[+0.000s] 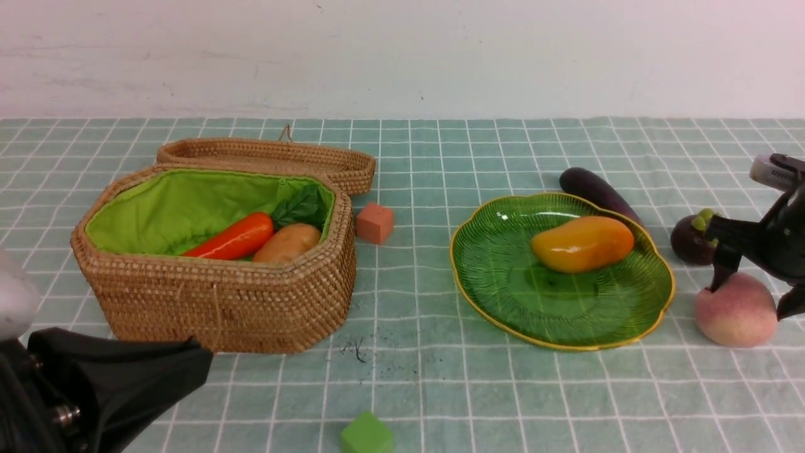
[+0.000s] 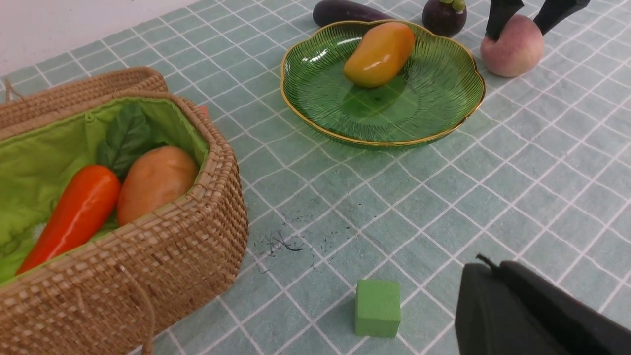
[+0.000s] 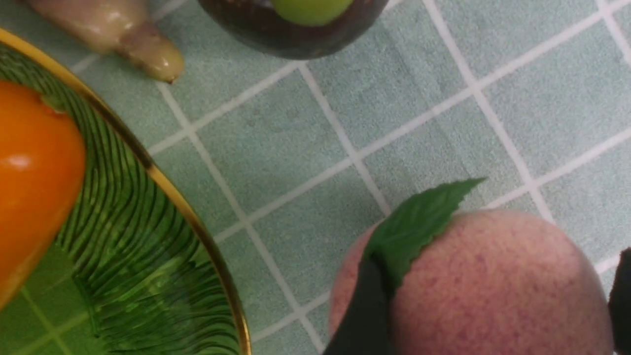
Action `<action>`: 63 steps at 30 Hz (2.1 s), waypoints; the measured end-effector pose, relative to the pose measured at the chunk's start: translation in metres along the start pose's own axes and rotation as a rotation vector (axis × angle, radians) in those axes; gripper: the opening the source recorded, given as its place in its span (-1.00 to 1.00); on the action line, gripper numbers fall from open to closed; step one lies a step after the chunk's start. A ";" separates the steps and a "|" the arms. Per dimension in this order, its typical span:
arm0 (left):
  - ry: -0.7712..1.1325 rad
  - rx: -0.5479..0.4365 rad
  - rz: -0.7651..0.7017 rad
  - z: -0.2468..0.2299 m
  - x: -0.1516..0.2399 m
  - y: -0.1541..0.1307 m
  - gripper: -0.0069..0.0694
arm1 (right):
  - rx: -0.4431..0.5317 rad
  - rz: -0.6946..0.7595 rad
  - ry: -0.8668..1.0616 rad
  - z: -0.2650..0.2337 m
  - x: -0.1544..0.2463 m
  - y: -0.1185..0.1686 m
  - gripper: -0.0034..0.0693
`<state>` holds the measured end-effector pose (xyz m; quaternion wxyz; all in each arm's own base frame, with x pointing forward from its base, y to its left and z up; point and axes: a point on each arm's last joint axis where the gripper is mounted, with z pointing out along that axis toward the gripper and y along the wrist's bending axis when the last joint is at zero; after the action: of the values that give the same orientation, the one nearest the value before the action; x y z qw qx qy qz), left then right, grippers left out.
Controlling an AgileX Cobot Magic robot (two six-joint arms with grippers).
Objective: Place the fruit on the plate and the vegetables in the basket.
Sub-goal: Grab a peach with your right arm and put it on the plate on the right
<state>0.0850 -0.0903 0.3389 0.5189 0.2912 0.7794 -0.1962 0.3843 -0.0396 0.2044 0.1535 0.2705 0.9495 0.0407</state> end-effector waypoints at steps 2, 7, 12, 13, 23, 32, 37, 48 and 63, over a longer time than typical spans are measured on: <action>0.000 0.000 0.000 0.000 0.000 0.000 -0.83 | 0.001 -0.003 0.000 0.001 0.000 0.000 0.65; 0.000 0.000 0.000 0.000 0.000 0.000 -0.83 | 0.003 -0.026 0.007 0.003 -0.001 0.000 0.61; 0.000 0.000 -0.001 0.000 0.000 0.000 -0.83 | -0.003 -0.084 0.012 0.003 -0.001 0.001 0.60; 0.000 0.000 -0.001 0.000 0.000 0.000 -0.83 | -0.005 -0.110 0.015 0.003 0.000 0.001 0.60; 0.000 0.000 -0.001 0.000 0.000 0.000 -0.83 | -0.009 -0.191 0.037 -0.001 0.001 0.002 0.59; 0.000 -0.001 0.001 0.000 0.000 0.000 -0.84 | -0.017 -0.200 0.026 -0.017 0.004 0.001 0.29; -0.001 -0.001 0.002 0.000 0.000 0.000 -0.84 | -0.013 -0.214 0.041 -0.018 0.006 0.001 0.08; -0.001 -0.001 0.002 0.000 0.000 0.000 -0.83 | -0.031 -0.198 0.049 -0.019 0.007 0.002 0.08; -0.005 -0.007 0.015 0.000 0.000 0.001 -0.83 | -0.071 -0.119 0.065 -0.022 0.009 0.006 0.90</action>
<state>0.0855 -0.0900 0.3393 0.5233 0.2949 0.7765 -0.1903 0.3729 -0.0300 0.2237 0.1341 0.2066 0.9664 0.0740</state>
